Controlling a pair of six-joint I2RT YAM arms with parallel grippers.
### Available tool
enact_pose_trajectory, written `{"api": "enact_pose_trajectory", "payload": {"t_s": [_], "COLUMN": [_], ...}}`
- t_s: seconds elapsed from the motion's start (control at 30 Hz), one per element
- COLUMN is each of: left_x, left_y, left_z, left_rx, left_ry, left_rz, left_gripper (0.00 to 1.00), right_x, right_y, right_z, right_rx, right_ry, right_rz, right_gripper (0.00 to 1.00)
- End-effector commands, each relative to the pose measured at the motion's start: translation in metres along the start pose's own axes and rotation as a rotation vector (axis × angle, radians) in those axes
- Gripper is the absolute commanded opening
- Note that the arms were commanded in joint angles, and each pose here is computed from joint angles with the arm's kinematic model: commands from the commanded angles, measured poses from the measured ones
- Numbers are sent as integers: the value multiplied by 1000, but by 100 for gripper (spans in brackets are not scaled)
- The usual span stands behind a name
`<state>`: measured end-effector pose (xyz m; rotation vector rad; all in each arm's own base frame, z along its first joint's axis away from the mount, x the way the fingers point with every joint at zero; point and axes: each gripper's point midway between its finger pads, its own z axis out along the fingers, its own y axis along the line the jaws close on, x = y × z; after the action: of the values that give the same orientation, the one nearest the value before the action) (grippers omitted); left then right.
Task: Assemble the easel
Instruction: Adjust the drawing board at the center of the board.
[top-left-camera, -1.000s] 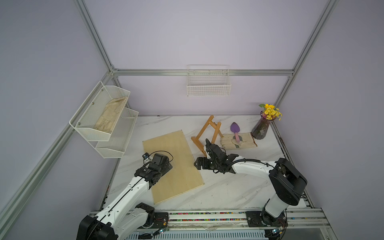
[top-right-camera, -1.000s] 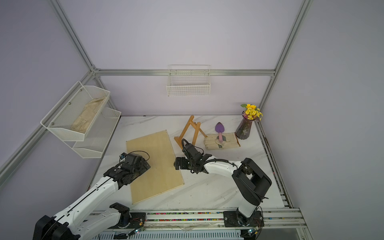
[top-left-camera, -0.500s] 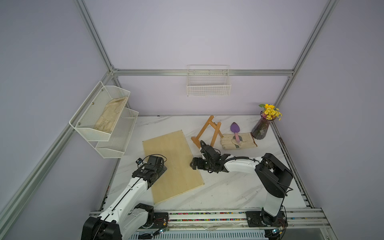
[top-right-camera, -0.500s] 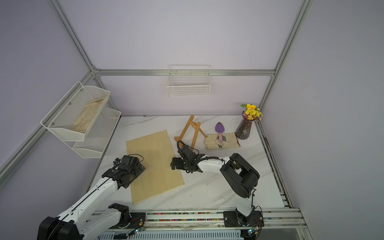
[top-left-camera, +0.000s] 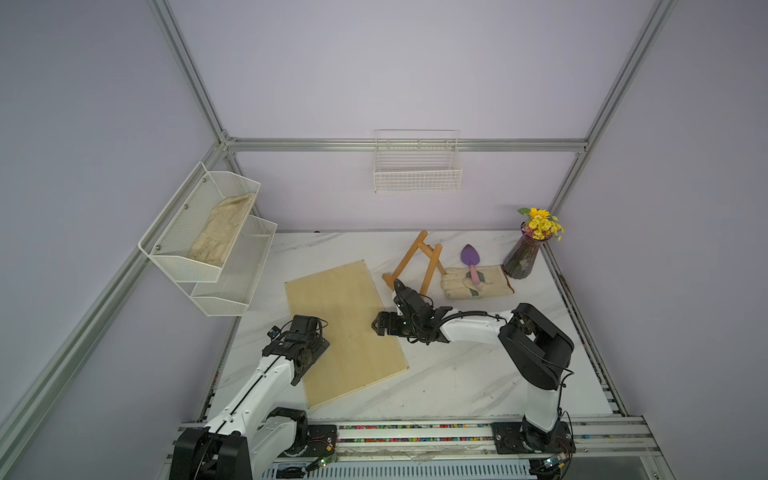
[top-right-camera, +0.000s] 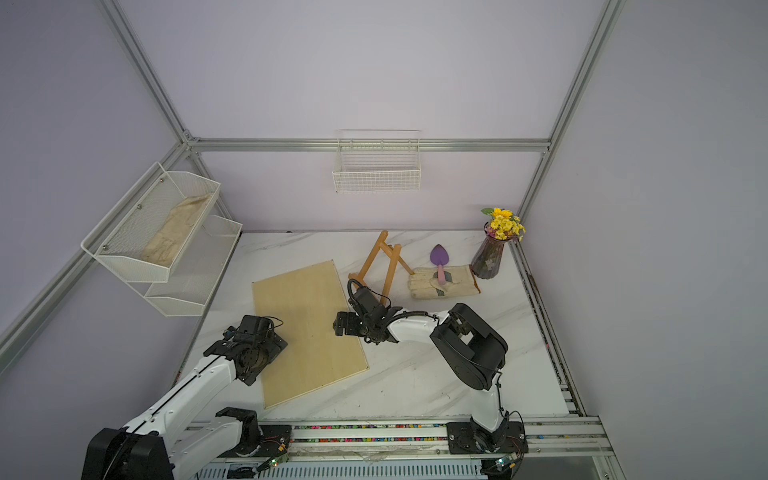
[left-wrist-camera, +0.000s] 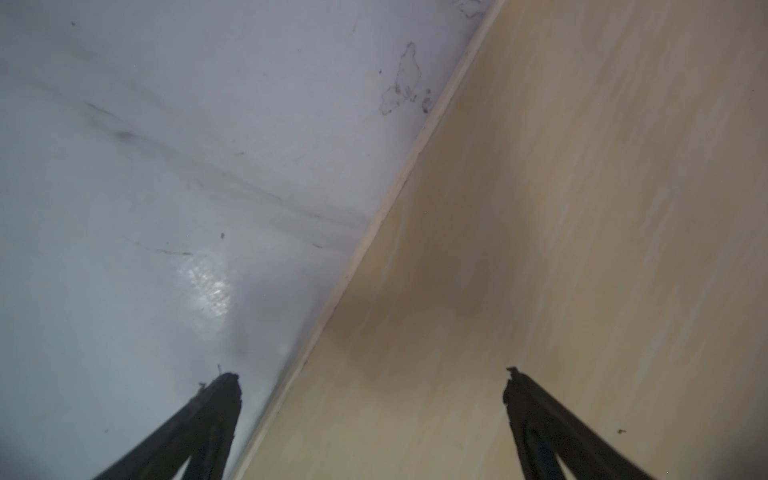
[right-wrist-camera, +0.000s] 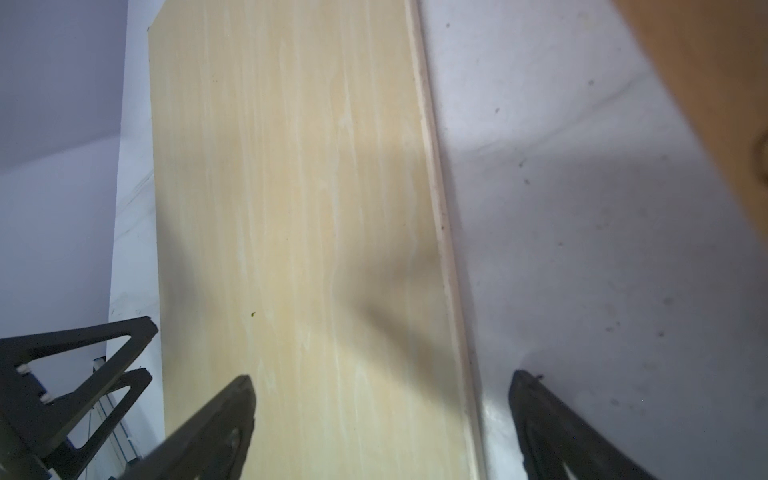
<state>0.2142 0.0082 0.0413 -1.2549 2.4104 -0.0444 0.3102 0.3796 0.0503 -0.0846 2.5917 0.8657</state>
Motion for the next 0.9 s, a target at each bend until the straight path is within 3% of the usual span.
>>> {"api": "enact_pose_trajectory", "payload": {"t_s": [0.0, 0.3, 0.53, 0.87], "left_x": [13, 36, 55, 61], "left_y": [-4, -25, -73, -122], "left_z": [7, 6, -13, -51], "left_rx": [42, 189, 462, 777], "left_ry": [61, 176, 312, 385], "left_rz": [-16, -5, 32, 100], "left_gripper": [100, 100, 100, 99], "right_x": [44, 53, 56, 61], "right_y": [-31, -17, -8, -12], "right_z": [15, 18, 19, 21], "right_rx": [109, 48, 10, 17], "right_ry": [128, 169, 195, 212], "right_rz": [41, 77, 75, 74], "right_gripper": [97, 97, 97, 97]}}
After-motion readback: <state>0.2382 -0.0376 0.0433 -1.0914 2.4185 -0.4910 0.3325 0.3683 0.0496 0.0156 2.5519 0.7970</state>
